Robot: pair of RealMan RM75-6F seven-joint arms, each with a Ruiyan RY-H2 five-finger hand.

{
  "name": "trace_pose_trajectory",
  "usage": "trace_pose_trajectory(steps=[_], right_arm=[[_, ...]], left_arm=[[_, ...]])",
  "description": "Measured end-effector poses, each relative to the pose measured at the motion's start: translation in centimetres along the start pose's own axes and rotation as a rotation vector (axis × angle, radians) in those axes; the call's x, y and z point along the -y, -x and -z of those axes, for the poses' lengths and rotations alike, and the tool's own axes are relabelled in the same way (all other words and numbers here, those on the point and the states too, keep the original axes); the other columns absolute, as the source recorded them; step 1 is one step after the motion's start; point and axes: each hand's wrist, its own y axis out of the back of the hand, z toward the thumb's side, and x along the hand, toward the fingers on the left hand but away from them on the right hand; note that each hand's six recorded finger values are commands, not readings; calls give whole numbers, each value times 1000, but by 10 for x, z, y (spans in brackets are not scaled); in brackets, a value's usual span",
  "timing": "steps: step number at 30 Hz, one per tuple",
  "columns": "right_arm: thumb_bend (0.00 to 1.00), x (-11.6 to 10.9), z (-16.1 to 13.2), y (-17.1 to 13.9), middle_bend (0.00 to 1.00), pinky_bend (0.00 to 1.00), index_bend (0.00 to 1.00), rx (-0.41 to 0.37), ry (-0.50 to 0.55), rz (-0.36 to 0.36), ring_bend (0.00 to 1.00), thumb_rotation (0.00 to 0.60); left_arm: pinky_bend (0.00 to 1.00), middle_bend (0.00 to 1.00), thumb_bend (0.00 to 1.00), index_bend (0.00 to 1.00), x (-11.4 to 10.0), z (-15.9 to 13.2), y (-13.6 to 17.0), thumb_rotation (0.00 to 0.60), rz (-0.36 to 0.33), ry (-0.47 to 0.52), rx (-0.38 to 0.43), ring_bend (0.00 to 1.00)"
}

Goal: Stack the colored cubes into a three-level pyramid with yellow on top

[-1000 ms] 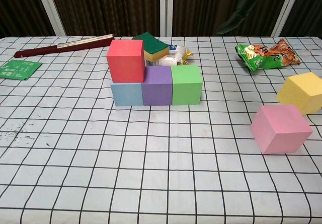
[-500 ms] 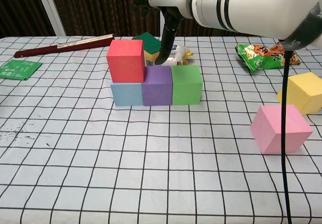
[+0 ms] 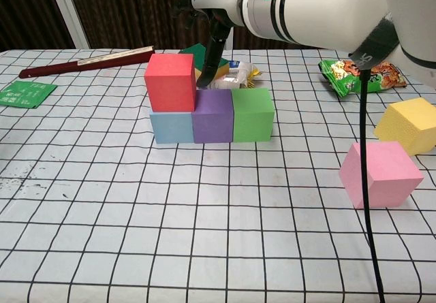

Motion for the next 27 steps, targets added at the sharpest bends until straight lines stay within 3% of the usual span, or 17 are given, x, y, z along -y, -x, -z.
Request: trace_pose_trajectory(steps=[17, 27], right_arm=[[0, 20, -20, 27, 215, 0, 0, 32, 45, -15, 0, 600], [0, 23, -29, 37, 292, 0, 0, 34, 39, 20, 0, 600]], left_arm=[[39, 182, 0, 155, -2, -7, 4, 600, 34, -6, 27, 25], [39, 182, 0, 155, 1, -4, 4, 600, 68, -6, 8, 25]])
